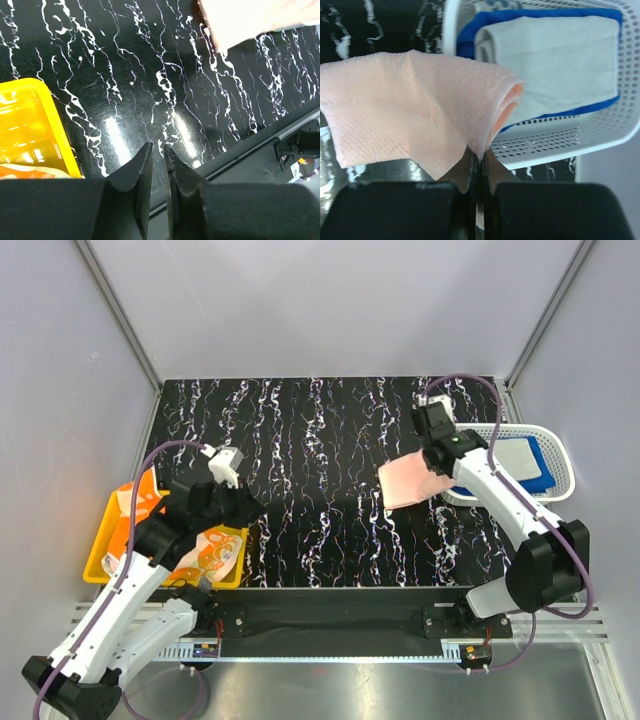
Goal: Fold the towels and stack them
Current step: Neatly place the folded towel into the bin
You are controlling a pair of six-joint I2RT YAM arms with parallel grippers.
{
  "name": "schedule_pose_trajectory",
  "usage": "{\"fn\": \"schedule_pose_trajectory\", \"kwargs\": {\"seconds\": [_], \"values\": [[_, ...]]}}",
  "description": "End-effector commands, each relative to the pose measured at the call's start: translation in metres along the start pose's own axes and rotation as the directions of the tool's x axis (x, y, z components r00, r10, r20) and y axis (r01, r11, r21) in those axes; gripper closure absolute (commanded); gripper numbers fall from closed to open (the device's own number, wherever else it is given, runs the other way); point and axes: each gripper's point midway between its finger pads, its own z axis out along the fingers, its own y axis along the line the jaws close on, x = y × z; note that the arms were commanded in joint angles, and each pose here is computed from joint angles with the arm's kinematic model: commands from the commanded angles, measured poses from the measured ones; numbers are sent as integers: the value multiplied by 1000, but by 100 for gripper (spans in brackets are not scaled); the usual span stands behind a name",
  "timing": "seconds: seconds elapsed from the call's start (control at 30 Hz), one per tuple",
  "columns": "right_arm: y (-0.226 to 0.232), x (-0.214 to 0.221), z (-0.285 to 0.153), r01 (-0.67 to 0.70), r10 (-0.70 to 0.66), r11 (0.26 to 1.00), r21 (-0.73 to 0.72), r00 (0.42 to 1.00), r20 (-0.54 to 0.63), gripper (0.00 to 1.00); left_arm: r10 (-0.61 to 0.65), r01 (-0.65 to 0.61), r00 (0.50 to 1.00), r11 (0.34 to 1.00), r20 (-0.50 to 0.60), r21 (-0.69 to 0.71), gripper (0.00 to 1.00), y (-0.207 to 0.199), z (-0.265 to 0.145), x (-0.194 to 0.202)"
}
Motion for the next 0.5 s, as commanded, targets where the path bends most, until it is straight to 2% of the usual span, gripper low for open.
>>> {"fn": "schedule_pose_trajectory", "kwargs": {"seconds": [0.0,0.47], "values": [[-47,-9,-12,-1,-5,995,99,999,52,100,31,-31,1000,998,3,56,82,-9,0,0],[-129,-23,-27,-78,53,961,264,994,100,100,46,-39,997,993,-57,112,82,-15,16,12]]}}
